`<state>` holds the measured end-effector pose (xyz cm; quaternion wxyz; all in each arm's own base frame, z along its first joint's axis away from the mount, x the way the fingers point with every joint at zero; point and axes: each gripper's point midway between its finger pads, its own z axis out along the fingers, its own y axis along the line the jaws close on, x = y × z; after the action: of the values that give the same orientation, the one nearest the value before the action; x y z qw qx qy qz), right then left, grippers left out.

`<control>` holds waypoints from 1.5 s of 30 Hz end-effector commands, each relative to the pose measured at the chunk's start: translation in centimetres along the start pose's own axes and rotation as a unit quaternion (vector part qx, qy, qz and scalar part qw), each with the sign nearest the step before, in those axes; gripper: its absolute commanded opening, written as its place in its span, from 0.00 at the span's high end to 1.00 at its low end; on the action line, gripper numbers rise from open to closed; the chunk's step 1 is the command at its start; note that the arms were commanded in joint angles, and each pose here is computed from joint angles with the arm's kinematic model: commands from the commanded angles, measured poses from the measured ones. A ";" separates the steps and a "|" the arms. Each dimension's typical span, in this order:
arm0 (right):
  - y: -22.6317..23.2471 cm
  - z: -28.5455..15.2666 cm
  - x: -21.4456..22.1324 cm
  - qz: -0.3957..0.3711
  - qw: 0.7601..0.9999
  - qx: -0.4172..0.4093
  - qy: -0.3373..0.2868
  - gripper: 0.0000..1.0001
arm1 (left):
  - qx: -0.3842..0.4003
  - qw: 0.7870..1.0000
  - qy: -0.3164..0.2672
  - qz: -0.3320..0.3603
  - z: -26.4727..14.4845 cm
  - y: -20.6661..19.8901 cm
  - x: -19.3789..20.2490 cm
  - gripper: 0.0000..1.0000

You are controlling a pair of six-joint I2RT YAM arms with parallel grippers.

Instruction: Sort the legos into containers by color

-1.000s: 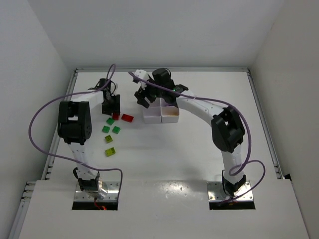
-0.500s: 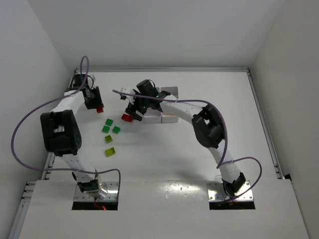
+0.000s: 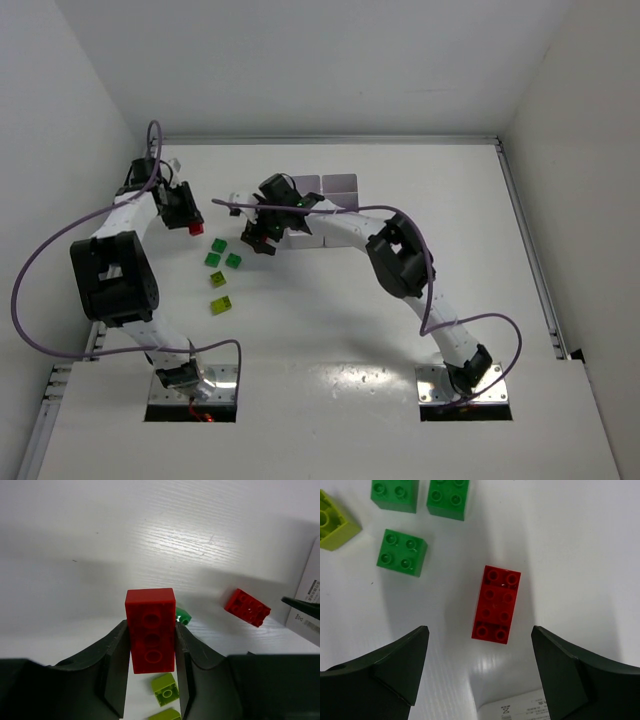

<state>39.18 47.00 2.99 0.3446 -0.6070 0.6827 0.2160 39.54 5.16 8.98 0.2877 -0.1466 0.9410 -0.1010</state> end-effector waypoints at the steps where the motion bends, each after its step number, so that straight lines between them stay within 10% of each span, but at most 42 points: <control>1: -2.2 0.9 -0.1 0.020 0.999 0.043 -0.007 0.16 | 0.024 0.999 -0.037 0.014 -2.4 -1.0 -1.6 0.77; 12: -2.1 2.6 1.0 0.025 0.999 0.029 0.006 0.22 | 0.021 0.999 -0.039 0.015 -3.2 -0.8 -1.3 0.77; 14: -1.8 3.0 1.1 0.025 0.999 0.019 0.001 0.52 | 0.021 0.999 -0.039 0.015 -3.3 -0.8 -1.3 0.77; 21: -2.1 -0.5 -3.9 0.012 0.998 0.025 -0.059 0.95 | 0.061 0.996 -0.055 0.023 -4.1 -2.3 -0.9 0.77; 31: -4.4 -15.6 -14.5 -0.031 0.976 0.130 -0.171 1.00 | 0.112 0.990 -0.081 0.033 -4.9 -5.6 -0.3 0.77; 45: -9.8 -19.8 -4.3 -0.121 0.964 0.233 -0.047 1.00 | 0.152 0.981 -0.101 0.072 -5.3 -10.2 -2.6 0.74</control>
<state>43.46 34.04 20.04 0.5153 -0.5735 0.6342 0.0576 38.81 -1.80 14.16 0.3624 -0.0687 0.9090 -0.1940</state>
